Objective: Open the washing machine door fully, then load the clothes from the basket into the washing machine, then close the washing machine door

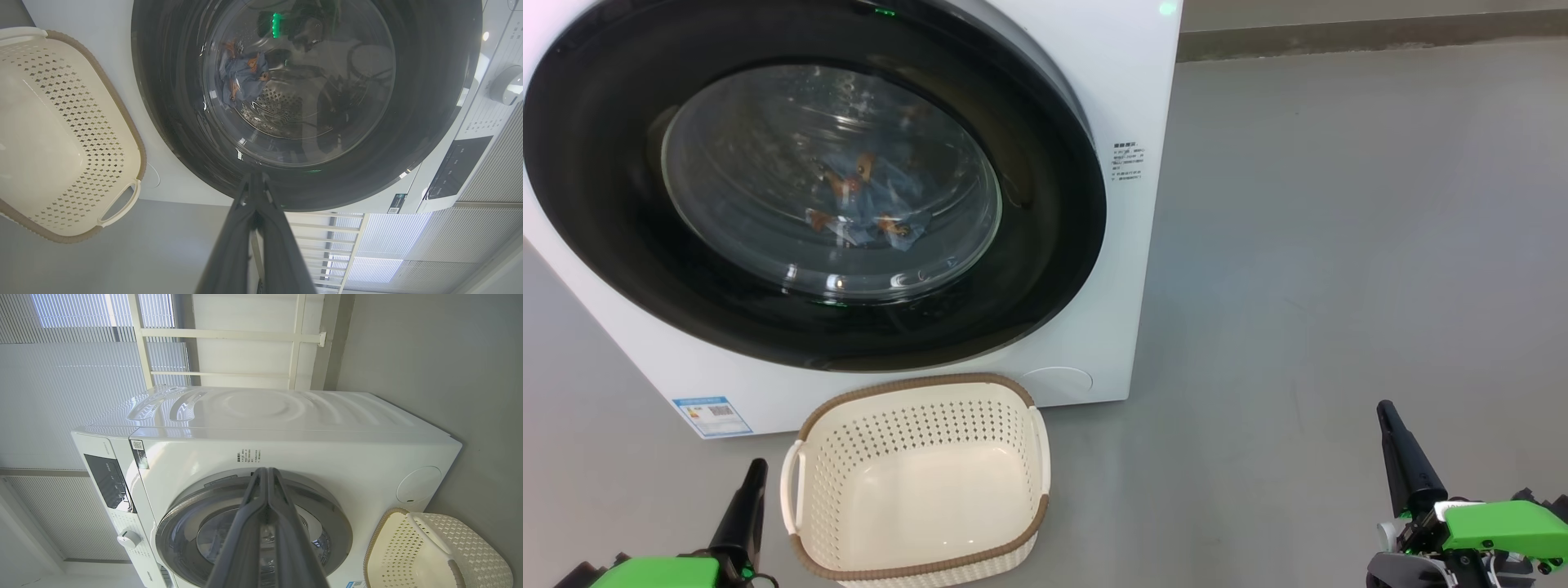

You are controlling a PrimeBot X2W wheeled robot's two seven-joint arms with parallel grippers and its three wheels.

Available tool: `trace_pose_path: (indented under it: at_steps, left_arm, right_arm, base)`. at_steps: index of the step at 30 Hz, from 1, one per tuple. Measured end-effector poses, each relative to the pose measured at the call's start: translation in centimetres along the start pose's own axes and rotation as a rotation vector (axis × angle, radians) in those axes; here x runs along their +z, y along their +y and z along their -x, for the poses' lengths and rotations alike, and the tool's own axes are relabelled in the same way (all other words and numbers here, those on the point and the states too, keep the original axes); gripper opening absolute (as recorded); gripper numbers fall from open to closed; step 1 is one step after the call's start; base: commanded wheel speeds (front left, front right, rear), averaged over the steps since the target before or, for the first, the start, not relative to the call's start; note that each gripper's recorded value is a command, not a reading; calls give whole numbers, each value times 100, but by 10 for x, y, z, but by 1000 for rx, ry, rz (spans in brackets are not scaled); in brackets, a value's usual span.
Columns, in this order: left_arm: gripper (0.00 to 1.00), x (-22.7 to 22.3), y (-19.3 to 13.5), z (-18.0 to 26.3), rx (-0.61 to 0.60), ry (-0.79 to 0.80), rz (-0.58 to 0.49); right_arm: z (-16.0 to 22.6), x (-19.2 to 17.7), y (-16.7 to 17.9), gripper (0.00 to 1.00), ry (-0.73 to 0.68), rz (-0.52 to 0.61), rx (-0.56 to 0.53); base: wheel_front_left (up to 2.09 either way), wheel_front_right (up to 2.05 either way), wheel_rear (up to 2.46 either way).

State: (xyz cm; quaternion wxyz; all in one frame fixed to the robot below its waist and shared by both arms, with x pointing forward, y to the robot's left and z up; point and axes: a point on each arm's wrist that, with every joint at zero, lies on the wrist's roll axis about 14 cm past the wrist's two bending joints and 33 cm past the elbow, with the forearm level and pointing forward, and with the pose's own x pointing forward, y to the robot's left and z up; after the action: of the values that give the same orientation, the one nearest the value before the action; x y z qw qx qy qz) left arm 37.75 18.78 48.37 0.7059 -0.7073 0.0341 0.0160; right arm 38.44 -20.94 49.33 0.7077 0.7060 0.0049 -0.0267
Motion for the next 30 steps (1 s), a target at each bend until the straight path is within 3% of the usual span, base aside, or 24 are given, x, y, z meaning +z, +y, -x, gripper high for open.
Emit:
trace_pose_path:
  at_steps: [30]
  left_arm:
    - [0, 0, 0, 0, 0, 2, 1]
  right_arm:
    - [0, 0, 0, 0, -2, -3, 0]
  base:
    - [0, 0, 0]
